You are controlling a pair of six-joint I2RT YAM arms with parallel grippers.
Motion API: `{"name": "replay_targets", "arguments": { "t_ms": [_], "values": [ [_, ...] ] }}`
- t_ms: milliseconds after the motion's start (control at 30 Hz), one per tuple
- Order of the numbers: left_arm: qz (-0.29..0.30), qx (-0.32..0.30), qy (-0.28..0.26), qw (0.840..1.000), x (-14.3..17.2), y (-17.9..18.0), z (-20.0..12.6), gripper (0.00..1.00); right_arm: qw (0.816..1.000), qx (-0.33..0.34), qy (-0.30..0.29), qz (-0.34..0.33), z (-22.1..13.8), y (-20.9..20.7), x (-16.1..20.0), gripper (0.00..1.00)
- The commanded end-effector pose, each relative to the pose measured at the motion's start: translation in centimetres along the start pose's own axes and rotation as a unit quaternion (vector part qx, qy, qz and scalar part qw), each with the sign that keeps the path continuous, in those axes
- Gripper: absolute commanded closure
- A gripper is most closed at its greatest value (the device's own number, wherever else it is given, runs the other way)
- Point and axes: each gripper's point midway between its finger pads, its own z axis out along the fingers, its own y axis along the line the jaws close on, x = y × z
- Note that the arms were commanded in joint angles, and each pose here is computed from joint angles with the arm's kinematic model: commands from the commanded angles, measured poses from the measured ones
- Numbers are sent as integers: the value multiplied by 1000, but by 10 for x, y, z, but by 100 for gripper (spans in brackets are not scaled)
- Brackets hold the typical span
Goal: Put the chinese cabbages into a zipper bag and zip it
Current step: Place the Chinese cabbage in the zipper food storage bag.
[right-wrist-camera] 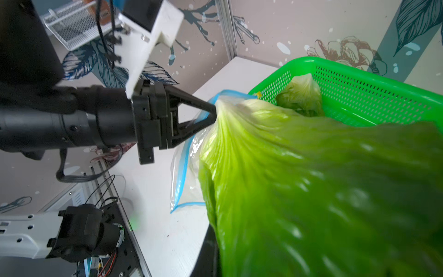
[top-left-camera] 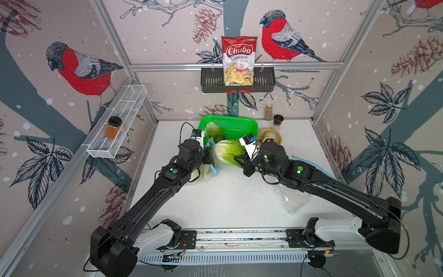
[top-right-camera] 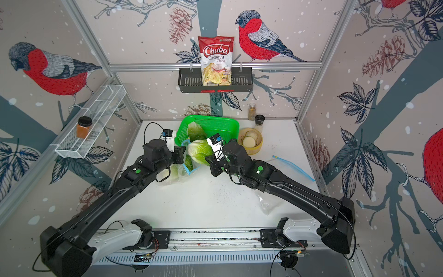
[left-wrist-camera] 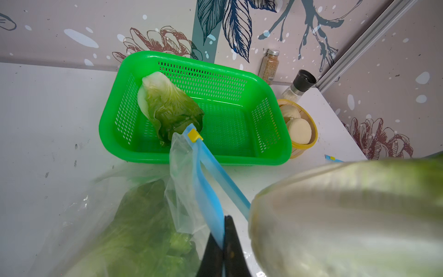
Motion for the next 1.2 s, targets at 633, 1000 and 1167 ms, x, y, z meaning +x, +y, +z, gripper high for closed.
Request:
{"name": "replay_targets", "arguments": {
  "t_ms": [633, 1000, 1167],
  "values": [
    [-16, 90, -61, 994, -34, -35, -40, 100, 992, 62, 45, -101, 21, 25, 0, 100],
    [-30, 128, -62, 989, -33, -46, -41, 100, 989, -8, 30, -144, 12, 60, -12, 99],
    [-30, 144, -70, 987, -37, -52, -46, 100, 981, -7, 85, -176, 28, 53, 21, 100]
  ]
}}
